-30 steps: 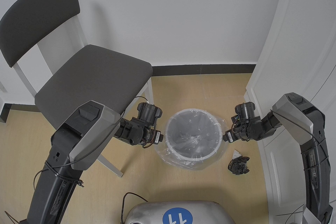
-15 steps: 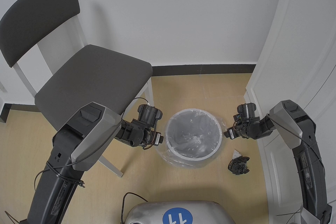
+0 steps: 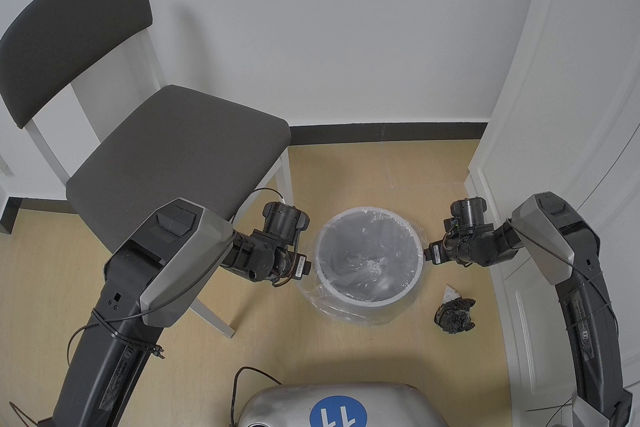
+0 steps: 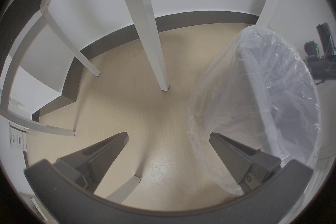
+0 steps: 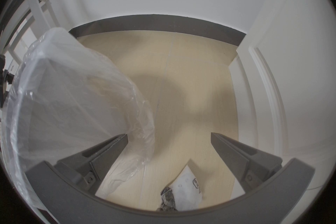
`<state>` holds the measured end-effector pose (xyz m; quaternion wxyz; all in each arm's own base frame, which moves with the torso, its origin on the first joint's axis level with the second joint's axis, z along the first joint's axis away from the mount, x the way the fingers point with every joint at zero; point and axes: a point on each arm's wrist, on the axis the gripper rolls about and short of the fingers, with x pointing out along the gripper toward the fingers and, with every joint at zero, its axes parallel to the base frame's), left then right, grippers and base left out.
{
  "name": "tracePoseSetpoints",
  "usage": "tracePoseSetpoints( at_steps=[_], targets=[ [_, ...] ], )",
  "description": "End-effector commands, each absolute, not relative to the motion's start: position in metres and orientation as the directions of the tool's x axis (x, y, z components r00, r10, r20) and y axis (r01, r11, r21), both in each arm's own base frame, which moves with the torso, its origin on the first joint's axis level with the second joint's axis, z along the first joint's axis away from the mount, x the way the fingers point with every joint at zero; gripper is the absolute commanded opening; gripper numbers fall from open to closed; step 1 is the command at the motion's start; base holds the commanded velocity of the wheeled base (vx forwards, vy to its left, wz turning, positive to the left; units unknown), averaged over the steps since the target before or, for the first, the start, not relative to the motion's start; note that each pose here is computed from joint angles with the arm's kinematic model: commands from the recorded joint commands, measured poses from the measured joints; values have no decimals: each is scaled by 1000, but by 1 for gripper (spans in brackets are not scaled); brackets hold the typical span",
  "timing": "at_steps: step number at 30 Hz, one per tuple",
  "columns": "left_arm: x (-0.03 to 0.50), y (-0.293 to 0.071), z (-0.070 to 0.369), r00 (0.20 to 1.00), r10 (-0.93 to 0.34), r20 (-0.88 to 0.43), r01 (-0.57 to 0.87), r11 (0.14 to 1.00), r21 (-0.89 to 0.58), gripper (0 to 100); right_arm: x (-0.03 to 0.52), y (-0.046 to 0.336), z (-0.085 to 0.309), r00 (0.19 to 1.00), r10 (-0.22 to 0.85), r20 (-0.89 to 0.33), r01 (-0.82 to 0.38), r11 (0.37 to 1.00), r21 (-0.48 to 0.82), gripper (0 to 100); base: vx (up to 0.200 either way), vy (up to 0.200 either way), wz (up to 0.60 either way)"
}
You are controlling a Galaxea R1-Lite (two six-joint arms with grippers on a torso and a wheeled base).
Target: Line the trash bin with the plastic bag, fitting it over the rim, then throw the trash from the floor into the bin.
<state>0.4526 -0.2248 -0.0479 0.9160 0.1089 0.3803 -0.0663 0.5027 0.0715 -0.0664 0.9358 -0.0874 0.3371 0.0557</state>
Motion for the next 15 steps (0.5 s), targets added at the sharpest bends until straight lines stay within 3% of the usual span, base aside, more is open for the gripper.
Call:
tracePoseSetpoints(
  at_steps=[1, 6, 15],
  targets=[
    [453, -224, -50, 698, -36, -715, 205, 967, 152, 100, 482, 64, -32, 757, 32, -653, -118, 989, -89, 100, 0, 0, 0],
    [453, -223, -51, 699, -37, -714, 206, 967, 152, 100, 466, 48, -29, 730, 11, -684, -80, 994, -69, 100, 0, 0, 0],
    [458, -219, -52, 724, -54, -688, 196, 972, 131, 100, 459, 22, -43, 694, -31, -719, 117, 991, 71, 100, 0, 0, 0]
  ],
)
